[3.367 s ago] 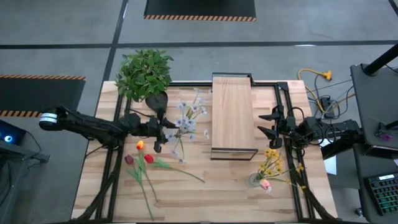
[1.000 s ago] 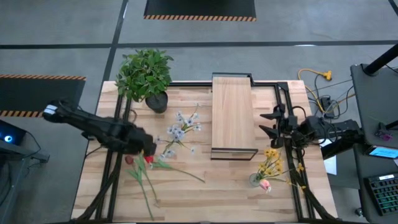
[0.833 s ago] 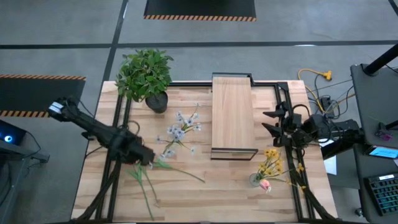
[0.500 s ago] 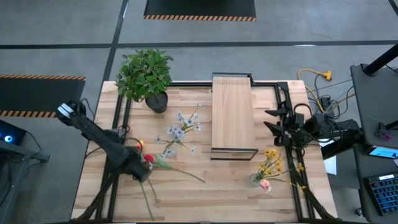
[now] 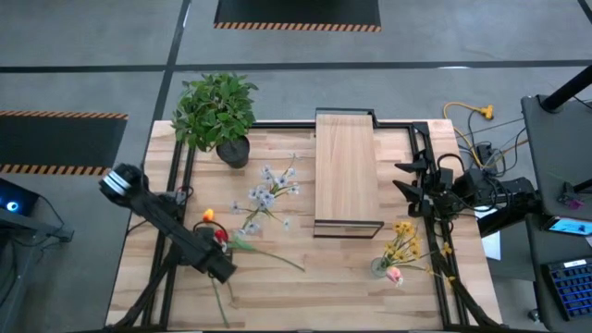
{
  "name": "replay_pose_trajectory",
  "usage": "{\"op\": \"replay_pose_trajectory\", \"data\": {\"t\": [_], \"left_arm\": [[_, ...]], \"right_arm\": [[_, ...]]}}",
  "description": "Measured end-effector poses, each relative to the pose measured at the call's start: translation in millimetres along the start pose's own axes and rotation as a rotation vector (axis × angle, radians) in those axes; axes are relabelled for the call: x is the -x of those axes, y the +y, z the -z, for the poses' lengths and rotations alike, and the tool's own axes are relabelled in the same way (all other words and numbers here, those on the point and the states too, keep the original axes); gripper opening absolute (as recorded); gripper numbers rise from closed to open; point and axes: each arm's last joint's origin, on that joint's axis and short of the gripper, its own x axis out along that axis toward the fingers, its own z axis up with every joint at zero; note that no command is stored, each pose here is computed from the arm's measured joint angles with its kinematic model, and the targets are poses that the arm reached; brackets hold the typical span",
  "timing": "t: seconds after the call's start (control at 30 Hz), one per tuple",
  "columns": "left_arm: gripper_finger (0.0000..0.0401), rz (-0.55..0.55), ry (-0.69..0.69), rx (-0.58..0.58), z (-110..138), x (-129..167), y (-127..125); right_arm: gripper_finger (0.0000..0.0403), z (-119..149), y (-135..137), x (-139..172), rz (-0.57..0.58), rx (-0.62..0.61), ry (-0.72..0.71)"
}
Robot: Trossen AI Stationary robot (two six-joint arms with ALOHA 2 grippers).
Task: Pick and place flowers into a vace then onto a shelf
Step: Put the maroon tulip into the left transparent glass vase
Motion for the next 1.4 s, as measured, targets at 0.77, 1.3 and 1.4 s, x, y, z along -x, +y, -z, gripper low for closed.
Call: {"op": "replay_pose_trajectory", "data": {"t": [0.77, 1.3, 1.4], "left_arm": [[0.0056, 0.053, 0.014, -0.083, 3.9, -11.9, -10.4], [0.0, 0.027, 0.194, -0.307, 6.2, 17.1, 10.8], [0.0, 0.058, 0.198, -0.368, 4.1, 28.8, 23.8]], "right_arm": [[0.0219, 1.1, 0.1, 0.0, 0.0, -0.001, 0.008], [0.0219, 1.4, 0.2, 0.0, -0.001, 0.0, 0.009], [0.0219, 1.4, 0.2, 0.0, -0.002, 0.0, 0.009]]}}
